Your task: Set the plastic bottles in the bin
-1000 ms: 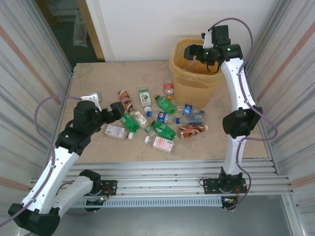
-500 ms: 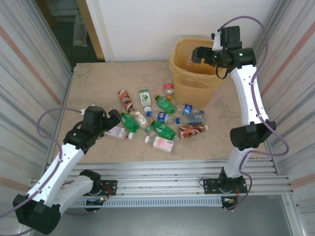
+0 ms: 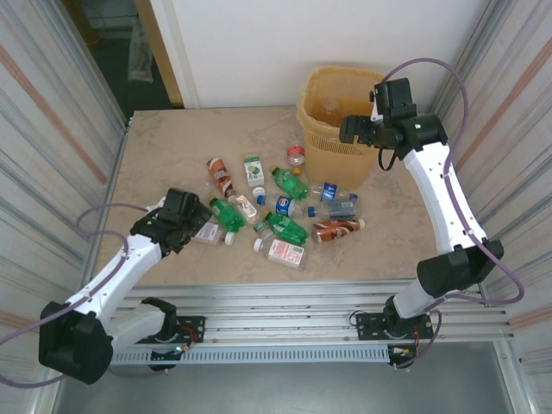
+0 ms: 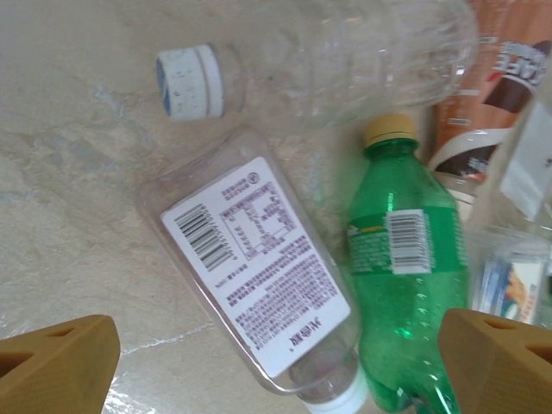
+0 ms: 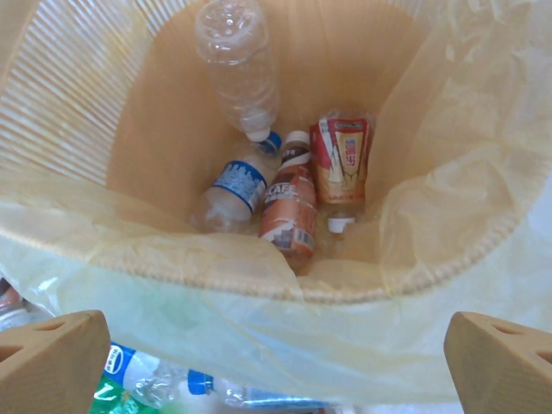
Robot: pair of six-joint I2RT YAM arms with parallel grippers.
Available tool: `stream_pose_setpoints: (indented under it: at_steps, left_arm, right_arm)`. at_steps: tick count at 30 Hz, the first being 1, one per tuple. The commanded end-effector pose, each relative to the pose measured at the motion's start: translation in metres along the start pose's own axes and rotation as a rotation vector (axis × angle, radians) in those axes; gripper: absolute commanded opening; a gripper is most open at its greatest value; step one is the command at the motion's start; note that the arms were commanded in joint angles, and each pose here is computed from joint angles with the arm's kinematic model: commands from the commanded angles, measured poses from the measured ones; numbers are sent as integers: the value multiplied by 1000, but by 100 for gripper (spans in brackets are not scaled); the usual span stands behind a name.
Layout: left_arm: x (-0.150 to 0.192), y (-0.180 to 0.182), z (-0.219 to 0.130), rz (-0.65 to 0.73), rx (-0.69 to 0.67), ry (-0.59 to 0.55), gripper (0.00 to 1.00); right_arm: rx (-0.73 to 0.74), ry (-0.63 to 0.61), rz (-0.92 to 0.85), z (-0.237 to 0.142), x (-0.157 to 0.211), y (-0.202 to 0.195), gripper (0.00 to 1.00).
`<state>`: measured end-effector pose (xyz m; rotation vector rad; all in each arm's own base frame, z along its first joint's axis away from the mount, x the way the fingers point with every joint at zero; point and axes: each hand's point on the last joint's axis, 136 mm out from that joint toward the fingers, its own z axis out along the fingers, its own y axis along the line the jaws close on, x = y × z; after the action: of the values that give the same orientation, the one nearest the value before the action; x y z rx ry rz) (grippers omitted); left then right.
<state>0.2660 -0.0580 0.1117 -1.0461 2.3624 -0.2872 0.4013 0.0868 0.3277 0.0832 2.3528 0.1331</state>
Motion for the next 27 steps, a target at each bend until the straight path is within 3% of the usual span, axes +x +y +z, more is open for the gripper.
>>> stream_pose_setpoints:
  at_steps: [1, 27]
  left_arm:
    - [-3, 6, 10, -57, -30, -17, 95]
    - [3, 14, 80, -78, -207, 102, 96]
  right_arm:
    - [22, -48, 25, -11, -4, -5, 98]
    - [-105, -33, -7, -8, 14, 22, 98]
